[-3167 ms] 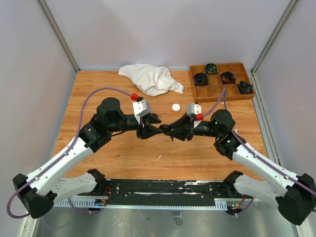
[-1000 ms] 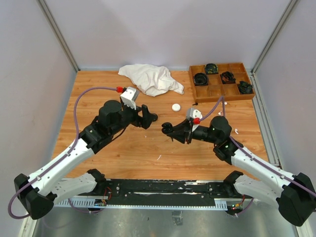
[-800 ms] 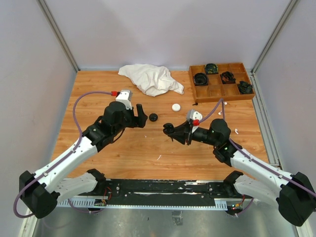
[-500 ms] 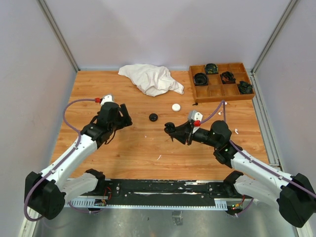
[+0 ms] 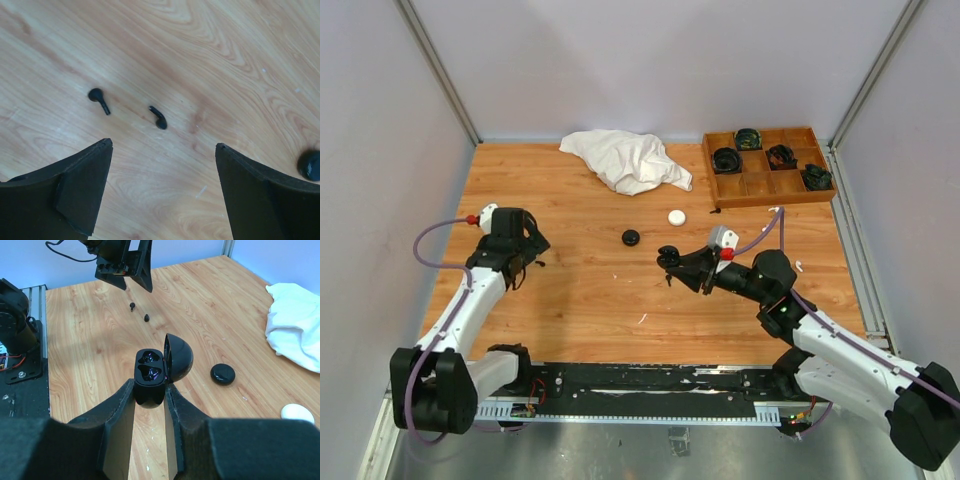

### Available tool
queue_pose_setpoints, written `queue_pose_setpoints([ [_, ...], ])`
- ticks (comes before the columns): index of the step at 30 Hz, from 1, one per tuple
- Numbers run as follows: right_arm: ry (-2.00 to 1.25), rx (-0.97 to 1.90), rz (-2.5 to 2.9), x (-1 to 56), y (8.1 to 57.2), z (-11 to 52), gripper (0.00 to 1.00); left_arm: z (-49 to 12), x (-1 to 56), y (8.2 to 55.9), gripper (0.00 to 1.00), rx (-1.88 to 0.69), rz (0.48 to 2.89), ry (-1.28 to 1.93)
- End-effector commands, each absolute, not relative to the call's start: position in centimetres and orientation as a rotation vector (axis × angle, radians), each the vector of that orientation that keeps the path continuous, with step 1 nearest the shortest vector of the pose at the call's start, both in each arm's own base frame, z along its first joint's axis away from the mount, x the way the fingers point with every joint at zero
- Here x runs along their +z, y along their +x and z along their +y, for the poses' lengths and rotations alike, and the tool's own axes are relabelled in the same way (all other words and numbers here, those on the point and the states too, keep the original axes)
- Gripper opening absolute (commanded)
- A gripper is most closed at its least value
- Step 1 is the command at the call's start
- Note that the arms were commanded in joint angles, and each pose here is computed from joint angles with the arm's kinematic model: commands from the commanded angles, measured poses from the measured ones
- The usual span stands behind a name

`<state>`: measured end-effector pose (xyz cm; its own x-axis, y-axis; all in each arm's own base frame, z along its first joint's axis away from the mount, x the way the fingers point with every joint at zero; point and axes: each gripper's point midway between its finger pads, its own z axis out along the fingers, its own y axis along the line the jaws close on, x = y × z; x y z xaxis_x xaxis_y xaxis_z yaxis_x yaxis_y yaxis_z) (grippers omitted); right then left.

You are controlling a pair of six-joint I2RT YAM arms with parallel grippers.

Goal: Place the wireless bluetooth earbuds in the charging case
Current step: Pick up the earbud from the center of the board.

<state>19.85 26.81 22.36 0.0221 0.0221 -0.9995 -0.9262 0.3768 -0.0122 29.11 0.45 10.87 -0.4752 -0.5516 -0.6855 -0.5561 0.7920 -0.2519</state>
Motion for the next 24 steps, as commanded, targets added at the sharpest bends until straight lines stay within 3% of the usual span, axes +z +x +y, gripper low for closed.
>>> queue_pose_setpoints([
  [1, -0.898, 0.893, 1.272, 23.6, 19.8, 26.6, 0.02, 2.8, 9.0, 29.0, 0.89, 0.047, 2.184, -0.947],
  [9, -0.908, 0.885, 1.254, 23.8, 19.2, 26.8, 0.02, 6.9, 6.5, 29.1, 0.85, 0.153, 2.221, -1.101],
  [14, -0.913, 0.881, 1.251, 23.9, 19.0, 26.8, 0.02, 7.6, 5.9, 30.1, 0.76, 0.154, 2.246, -1.092],
  [20, -0.920, 0.892, 1.247, 24.0, 18.8, 26.9, 0.02, 8.3, 4.3, 30.3, 0.58, 0.121, 2.290, -1.114],
  [24, -0.920, 0.891, 1.249, 23.9, 18.9, 27.0, 0.02, 8.4, 3.5, 30.5, 0.53, 0.099, 2.326, -1.109],
])
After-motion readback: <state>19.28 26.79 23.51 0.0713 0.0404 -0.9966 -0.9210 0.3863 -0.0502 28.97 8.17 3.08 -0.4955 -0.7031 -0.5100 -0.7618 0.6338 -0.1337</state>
